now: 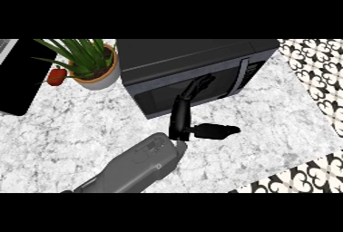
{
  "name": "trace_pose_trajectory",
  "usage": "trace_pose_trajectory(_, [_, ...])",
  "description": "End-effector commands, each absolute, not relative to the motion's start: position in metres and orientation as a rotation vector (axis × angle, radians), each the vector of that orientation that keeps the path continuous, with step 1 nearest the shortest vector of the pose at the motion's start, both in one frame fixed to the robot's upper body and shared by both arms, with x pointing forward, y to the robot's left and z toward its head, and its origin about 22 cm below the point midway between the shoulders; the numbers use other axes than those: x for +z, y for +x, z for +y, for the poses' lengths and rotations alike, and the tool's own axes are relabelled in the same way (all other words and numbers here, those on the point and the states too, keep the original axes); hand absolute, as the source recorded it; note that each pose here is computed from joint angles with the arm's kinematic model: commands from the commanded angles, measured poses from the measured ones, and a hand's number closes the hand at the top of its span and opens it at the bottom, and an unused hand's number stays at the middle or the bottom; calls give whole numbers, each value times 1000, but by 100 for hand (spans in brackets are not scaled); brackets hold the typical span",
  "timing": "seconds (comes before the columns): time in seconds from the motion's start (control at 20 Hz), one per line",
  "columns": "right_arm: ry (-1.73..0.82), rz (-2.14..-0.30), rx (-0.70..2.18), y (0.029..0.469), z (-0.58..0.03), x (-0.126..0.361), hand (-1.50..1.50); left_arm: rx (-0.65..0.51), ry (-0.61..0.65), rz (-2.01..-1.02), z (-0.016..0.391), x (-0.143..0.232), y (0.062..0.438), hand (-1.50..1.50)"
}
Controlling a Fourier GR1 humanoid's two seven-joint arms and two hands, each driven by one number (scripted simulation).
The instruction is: Pick up the milk, place it into the microwave and close the microwave
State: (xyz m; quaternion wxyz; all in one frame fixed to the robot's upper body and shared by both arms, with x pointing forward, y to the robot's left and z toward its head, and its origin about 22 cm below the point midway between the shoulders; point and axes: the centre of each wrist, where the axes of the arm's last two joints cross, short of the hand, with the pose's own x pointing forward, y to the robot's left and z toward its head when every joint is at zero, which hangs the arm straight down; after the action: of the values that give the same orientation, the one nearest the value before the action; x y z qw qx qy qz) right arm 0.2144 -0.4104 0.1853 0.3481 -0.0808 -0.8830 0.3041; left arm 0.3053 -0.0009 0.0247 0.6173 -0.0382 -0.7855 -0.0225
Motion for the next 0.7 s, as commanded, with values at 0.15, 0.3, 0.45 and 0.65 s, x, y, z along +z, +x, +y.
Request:
trace_pose_trajectory(0.15, [-227,-2305,785,222,-411,191,150,14,-39,-1816,1,38,328,-150])
trace_pose_trajectory(0.3, [155,-2252,518,229,-399,135,-150,5,-60,-1831,0,39,326,-150])
trace_pose_trajectory(0.45, [198,-2239,477,232,-402,132,-150,-2,-58,-1836,0,37,327,-150])
trace_pose_trajectory(0.65, [245,-2211,453,236,-408,131,-150,11,-57,-1836,0,37,328,-150])
